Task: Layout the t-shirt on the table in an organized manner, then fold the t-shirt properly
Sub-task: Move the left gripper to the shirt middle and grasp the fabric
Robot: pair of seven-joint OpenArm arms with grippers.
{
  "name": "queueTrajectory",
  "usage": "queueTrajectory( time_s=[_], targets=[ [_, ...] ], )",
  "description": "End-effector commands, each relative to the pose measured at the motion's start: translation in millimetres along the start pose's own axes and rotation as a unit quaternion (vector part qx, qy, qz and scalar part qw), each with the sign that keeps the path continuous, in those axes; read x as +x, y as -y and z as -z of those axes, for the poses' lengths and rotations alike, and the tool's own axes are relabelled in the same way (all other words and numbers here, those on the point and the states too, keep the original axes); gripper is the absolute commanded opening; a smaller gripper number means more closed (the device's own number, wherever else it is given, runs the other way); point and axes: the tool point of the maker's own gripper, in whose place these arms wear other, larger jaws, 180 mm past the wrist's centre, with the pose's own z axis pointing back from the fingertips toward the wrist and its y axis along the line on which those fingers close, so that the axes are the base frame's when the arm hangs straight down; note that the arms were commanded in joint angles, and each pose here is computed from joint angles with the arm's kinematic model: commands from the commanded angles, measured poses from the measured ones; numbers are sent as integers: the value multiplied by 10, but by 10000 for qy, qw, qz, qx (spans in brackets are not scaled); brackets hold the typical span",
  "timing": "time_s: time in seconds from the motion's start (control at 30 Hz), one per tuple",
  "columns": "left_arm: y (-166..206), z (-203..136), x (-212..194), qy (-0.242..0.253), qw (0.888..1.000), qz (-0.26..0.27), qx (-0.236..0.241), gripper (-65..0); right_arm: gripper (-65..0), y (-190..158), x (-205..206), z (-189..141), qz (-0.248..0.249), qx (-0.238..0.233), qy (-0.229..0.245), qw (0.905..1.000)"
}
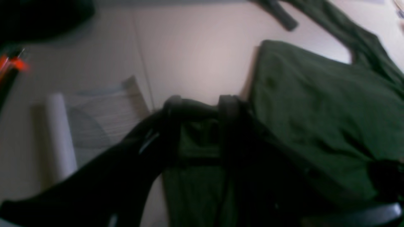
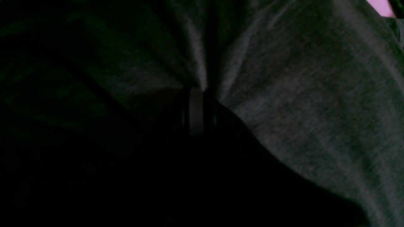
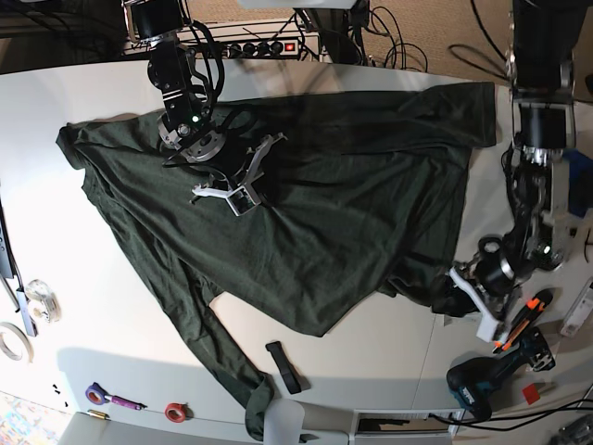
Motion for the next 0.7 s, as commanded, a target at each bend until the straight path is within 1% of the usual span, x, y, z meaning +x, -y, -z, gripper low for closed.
queueTrajectory(
  time_s=[0.0,0.07,0.23,0.33,0.37,0.47,0.57,0.67],
  targets=[
    [30,35,239,238,9996,82,-141,-409,-650,35,-131,-20,-118,-54,-332,9994],
    [128,200,183,25,9993,95,-370,-387,-650,35,-132,-20,-118,-54,-334,9994],
    [598,562,170,-272,9956,238,-866,-387,-650,27,-148,-24,-111,-48,-356,9993],
    [909,749,164,-446,9918,571,-1054,-388,-650,27,-151,-24,-111,-48,-365,9993],
    [987,808,176,-464,9910,693,-1050,-388,-650,27,-155,-25,-111,-48,-377,9992],
    [1098,980,228,-434,9913,1003,-735,-388,-650,27,-168,-27,-112,-48,-408,9991],
    [1193,1111,242,-448,9883,1354,-540,-388,-650,14,-183,-32,-101,-38,-417,9991],
    [1222,1220,259,-523,9864,1511,-371,-388,-650,-10,-218,-44,-84,-19,-444,9990]
  ],
)
